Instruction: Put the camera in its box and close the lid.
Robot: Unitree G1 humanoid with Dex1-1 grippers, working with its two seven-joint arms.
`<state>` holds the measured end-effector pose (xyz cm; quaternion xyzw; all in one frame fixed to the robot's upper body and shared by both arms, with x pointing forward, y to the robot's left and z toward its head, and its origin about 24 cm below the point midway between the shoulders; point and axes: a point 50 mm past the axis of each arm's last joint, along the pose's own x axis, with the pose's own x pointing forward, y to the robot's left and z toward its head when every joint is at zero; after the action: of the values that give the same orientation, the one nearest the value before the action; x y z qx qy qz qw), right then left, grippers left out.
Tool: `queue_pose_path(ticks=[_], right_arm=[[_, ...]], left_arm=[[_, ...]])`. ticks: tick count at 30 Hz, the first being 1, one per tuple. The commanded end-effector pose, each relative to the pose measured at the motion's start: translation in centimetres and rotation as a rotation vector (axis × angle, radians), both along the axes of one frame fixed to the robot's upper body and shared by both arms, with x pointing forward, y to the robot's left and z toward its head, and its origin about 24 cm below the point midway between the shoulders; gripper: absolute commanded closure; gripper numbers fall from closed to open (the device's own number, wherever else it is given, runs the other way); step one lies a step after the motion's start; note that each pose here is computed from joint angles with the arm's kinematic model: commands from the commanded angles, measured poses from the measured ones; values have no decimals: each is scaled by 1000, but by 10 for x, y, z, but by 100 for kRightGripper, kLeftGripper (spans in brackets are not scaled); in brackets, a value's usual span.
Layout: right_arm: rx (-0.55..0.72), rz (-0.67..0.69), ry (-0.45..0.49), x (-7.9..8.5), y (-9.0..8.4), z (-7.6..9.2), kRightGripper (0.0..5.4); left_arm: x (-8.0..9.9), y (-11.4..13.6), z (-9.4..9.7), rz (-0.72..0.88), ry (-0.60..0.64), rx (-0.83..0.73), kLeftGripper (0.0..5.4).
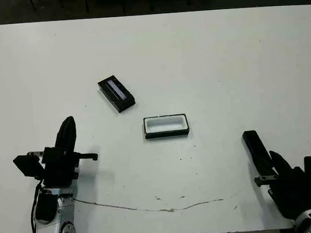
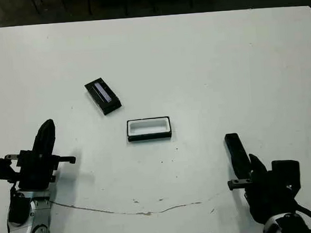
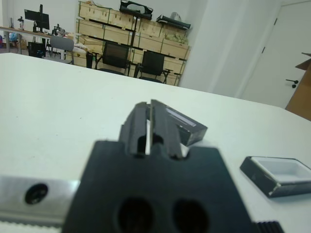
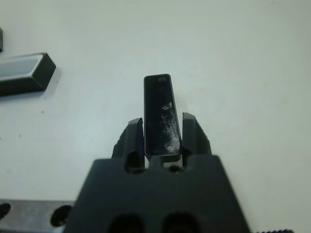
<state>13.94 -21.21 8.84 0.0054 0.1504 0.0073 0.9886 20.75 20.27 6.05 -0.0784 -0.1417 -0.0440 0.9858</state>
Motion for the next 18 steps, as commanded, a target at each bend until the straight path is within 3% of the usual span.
queue_pose_path(ticks=[1, 6, 11, 15, 18], right_arm=[[58, 7, -97, 14, -4, 13, 482], [131, 159, -185, 41, -8, 39, 482], [245, 451, -298, 83, -7, 59, 483], [176, 589, -234, 109, 3, 77, 483], [121, 763, -190, 130, 10, 81, 483]], left_arm=[[-3, 1, -7, 7, 31, 6, 540], [-3, 0, -7, 7, 37, 7, 540], [-3, -2, -7, 15, 42, -4, 540], [-3, -3, -7, 17, 35, 14, 540], [-3, -4, -8, 16, 29, 5, 540]])
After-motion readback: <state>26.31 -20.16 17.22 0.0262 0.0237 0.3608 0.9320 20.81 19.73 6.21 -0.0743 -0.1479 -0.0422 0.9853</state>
